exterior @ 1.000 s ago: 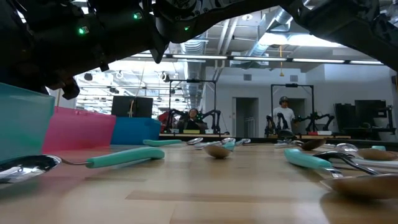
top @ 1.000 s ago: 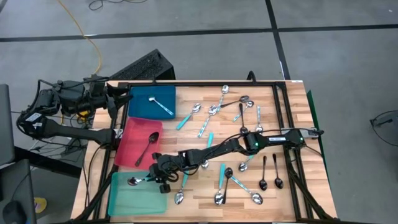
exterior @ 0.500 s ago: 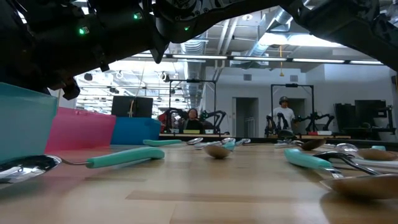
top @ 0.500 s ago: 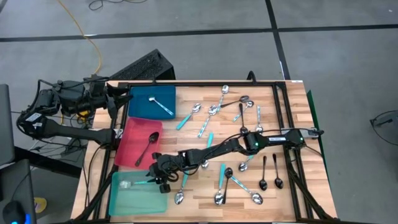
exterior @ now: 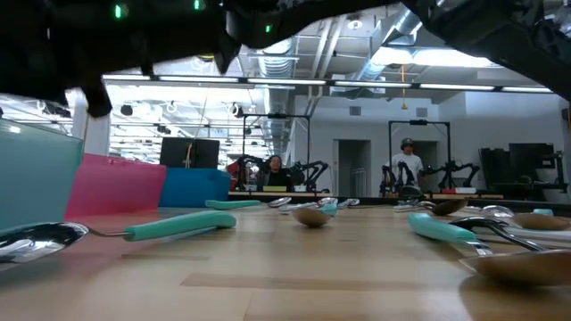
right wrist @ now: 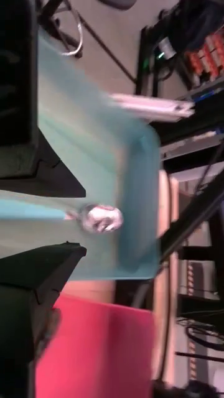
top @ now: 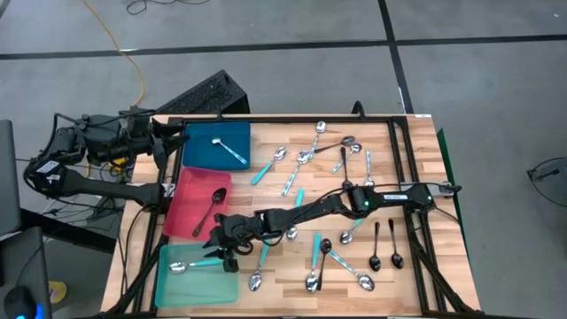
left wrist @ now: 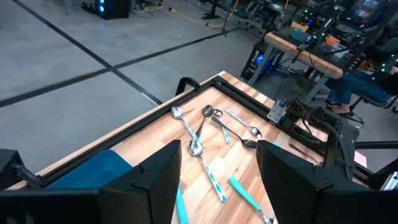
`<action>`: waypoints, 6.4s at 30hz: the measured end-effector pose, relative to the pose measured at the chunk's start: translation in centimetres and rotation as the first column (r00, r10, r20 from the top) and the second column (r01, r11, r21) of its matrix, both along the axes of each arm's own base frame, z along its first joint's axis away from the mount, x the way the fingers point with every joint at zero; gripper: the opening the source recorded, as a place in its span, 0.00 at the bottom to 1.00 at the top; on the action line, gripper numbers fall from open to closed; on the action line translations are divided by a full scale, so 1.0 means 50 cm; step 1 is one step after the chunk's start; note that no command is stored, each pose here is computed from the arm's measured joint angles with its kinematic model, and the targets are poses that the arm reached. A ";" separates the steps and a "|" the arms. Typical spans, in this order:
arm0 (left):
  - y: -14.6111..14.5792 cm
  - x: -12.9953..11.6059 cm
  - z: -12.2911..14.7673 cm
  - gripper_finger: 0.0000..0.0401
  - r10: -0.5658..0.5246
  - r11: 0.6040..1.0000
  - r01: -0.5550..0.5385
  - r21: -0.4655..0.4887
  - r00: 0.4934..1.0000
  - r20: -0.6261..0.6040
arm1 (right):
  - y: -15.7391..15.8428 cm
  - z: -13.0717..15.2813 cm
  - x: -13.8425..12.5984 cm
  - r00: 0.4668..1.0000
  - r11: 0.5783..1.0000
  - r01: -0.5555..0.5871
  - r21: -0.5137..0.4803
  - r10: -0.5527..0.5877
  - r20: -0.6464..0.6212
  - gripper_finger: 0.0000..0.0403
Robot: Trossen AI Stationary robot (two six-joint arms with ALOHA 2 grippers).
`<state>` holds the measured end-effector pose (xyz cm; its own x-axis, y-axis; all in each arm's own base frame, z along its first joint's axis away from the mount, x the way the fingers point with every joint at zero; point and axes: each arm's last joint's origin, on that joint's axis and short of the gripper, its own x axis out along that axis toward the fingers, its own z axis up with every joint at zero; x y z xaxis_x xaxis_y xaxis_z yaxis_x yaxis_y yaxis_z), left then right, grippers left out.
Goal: Sort silverware by color (type)
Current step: Put the blue patterned spoon into the blue bin
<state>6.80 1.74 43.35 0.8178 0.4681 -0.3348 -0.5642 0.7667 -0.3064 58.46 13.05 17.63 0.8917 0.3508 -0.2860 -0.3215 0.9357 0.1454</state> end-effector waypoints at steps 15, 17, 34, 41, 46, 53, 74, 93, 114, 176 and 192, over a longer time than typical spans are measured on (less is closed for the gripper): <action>0.000 0.000 0.000 0.49 0.003 1.000 -0.003 -0.006 1.000 0.004 | -0.094 0.201 -0.042 0.996 0.998 0.063 -0.013 -0.062 0.057 0.38; 0.000 0.000 0.000 0.49 0.005 1.000 -0.005 -0.011 1.000 0.006 | -0.113 0.232 -0.056 0.997 0.997 0.070 -0.043 -0.068 0.046 0.38; 0.003 -0.002 0.001 0.49 0.083 0.996 -0.083 -0.020 0.996 0.025 | -0.268 0.506 -0.252 0.987 0.963 0.156 -0.219 -0.148 0.056 0.38; 0.005 -0.003 0.001 0.49 0.123 0.992 -0.123 -0.010 0.992 0.028 | -0.314 0.604 -0.362 0.981 0.928 0.185 -0.322 -0.157 0.113 0.38; 0.006 -0.003 0.001 0.49 0.141 0.990 -0.141 -0.003 0.990 0.028 | -0.339 0.662 -0.451 0.985 0.927 0.150 -0.345 -0.108 0.137 0.38; 0.009 -0.005 0.002 0.49 0.185 0.983 -0.186 0.011 0.982 0.031 | -0.376 0.710 -0.569 0.984 0.926 0.174 -0.334 -0.149 0.099 0.38; 0.010 0.005 0.000 0.49 0.184 0.983 -0.184 0.022 0.983 0.012 | -0.412 0.732 -0.813 0.970 0.944 0.177 -0.277 -0.215 -0.113 0.38; 0.010 0.044 0.009 0.49 0.099 0.992 -0.099 0.083 0.995 0.002 | -0.359 0.665 -1.001 0.927 0.897 0.370 -0.243 -0.373 0.034 0.36; 0.010 0.091 -0.091 0.48 0.013 0.994 -0.014 0.105 1.000 0.010 | -0.390 0.354 -0.930 0.925 0.920 0.345 0.187 -0.367 0.101 0.35; 0.003 0.099 -0.299 0.49 -0.074 0.996 0.078 -0.036 0.991 0.108 | 0.071 0.016 -0.807 0.245 0.626 0.778 0.047 -0.234 -0.941 0.35; 0.003 0.098 -0.302 0.49 -0.092 0.995 0.094 -0.019 0.992 0.082 | 0.106 0.005 -0.713 0.283 0.762 0.645 -0.063 -0.315 -0.906 0.35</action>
